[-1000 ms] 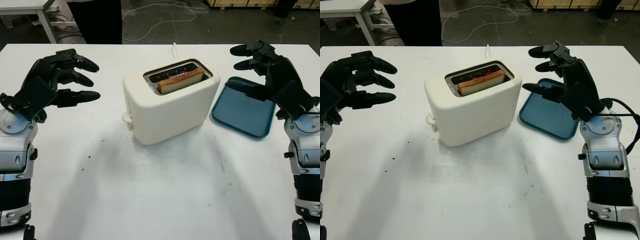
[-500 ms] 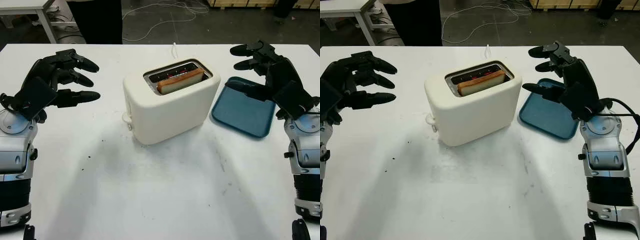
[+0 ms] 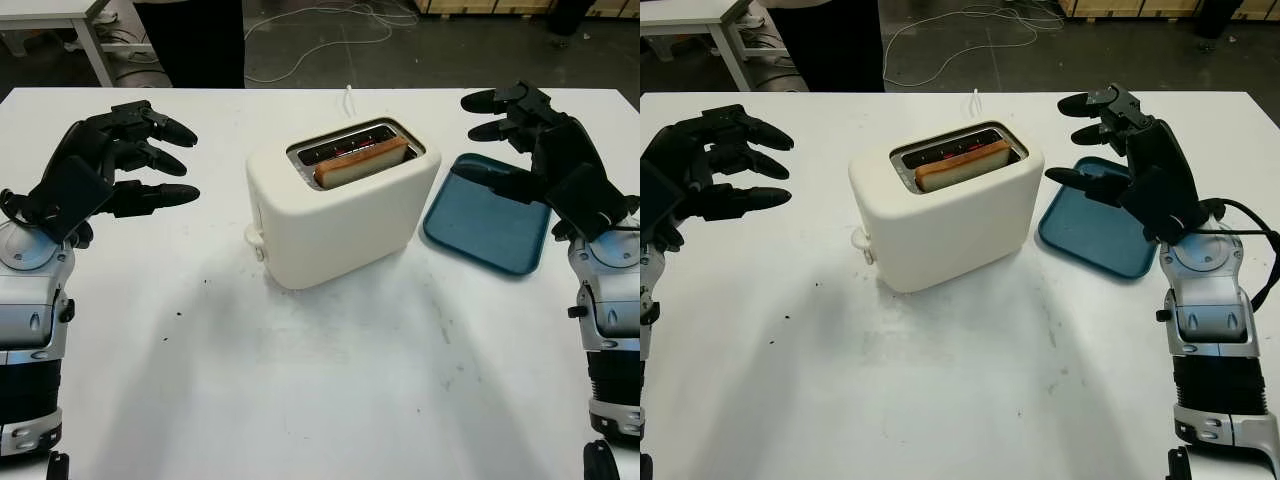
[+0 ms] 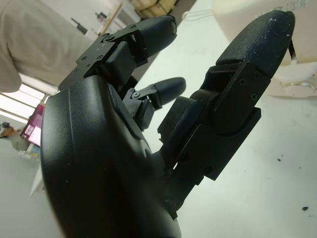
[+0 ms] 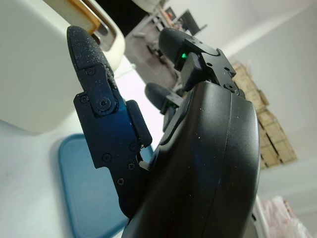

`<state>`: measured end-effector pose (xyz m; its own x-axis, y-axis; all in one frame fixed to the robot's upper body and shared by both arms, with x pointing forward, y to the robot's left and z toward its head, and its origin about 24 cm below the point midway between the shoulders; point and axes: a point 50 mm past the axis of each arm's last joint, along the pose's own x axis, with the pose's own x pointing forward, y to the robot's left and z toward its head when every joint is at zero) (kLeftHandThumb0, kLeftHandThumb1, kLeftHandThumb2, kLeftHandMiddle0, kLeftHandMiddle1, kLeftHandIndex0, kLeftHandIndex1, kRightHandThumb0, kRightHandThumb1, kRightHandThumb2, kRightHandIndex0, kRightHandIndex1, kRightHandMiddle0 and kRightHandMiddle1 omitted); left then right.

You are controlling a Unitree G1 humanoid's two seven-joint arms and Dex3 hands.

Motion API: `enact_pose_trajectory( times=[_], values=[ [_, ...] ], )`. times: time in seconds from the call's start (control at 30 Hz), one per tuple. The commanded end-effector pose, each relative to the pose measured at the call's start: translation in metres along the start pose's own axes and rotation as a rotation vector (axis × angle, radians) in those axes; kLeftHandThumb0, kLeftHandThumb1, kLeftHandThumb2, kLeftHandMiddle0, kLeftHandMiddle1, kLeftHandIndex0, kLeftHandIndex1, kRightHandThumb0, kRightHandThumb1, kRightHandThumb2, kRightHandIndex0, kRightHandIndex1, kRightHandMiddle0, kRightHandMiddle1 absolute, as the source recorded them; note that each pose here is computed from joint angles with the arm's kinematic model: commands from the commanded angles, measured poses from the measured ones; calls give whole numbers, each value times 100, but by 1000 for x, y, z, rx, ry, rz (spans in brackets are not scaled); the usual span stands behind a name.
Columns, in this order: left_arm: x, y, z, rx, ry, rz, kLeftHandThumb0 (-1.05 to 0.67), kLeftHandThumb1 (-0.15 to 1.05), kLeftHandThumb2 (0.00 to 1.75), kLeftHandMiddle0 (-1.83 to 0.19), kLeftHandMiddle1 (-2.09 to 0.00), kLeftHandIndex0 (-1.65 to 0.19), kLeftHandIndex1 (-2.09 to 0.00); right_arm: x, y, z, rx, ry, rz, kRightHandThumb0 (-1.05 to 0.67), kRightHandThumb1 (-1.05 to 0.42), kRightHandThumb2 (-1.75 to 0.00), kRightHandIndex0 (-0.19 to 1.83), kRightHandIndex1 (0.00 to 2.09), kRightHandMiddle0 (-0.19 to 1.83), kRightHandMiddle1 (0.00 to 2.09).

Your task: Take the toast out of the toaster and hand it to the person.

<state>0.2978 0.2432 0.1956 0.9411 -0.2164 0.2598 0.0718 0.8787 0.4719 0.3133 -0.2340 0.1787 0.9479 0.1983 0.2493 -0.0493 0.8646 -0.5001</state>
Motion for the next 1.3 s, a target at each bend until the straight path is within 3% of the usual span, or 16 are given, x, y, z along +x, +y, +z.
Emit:
enact_pose_trajectory(
  times=[0.0,1.27],
  values=[
    [-3,1,0,10,-4,4,-105,63,0,-57,-109,-58,-95,-3,0,-1,15,6,-14,-66,-80,0,7,117,16,82],
    [-3,0,-1,-14,-6,5,-105,62,0,-58,-108,-59,-93,-2,3,-2,3,14,-7,-71,-81,0,10,117,19,82]
  ],
)
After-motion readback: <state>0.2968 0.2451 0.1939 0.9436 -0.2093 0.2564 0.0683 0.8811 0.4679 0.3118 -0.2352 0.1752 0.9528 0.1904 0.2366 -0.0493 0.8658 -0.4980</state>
